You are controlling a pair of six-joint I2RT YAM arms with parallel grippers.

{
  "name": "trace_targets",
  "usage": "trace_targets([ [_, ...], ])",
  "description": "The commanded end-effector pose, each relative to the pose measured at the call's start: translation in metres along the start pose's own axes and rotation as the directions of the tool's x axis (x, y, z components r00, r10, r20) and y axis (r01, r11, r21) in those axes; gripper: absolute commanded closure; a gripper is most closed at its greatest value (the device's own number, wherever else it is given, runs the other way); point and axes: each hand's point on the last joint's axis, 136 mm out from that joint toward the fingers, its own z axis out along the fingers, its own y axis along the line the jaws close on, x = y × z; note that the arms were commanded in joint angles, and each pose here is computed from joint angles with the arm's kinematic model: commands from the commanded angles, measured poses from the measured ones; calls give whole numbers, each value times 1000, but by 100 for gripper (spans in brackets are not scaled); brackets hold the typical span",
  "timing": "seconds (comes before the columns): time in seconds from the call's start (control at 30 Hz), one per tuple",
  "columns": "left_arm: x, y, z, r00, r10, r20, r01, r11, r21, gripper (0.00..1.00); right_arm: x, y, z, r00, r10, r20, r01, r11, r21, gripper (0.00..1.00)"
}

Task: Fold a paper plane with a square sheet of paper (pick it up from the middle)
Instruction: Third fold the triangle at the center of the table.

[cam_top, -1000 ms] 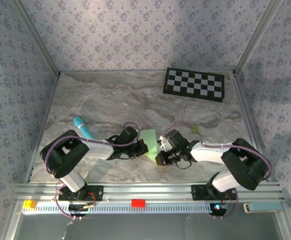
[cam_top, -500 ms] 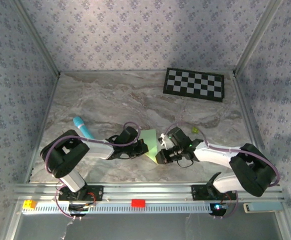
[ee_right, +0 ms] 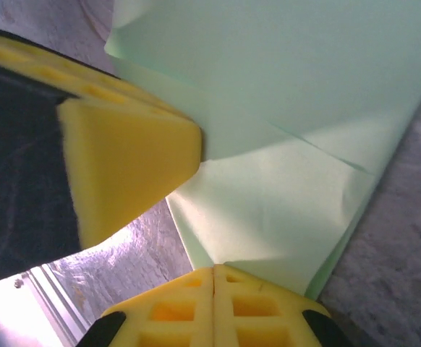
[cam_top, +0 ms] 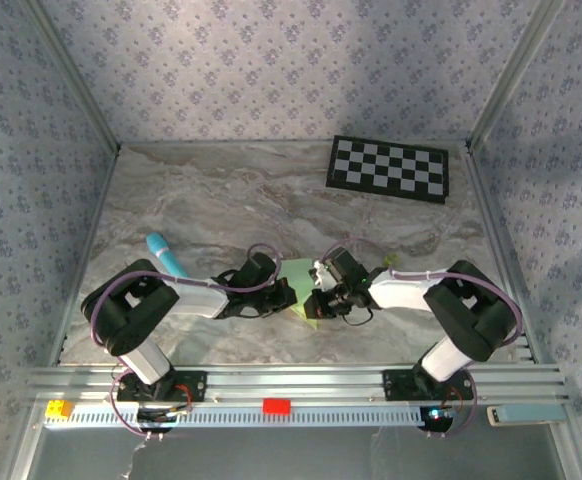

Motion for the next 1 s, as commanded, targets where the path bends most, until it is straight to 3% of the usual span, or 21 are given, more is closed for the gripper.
trace_targets([
  [0.0,-3,10,-1,1000,26,15,-25,998,-65,99,13,-25,5,998,67,-19,-66,995,80,97],
  [0.27,-18,-27,-23,988,136,67,-135,990,-31,94,20,-38,6,991,136,-8,-135,984,113,99],
  [0.73,9,-13,0,996,88,-15,-88,996,2,98,18,-39,6,989,151,-4,-149,982,119,100],
  [0.97,3,23,2,998,58,17,-55,990,-129,98,26,-47,7,988,154,-28,-148,978,148,100],
])
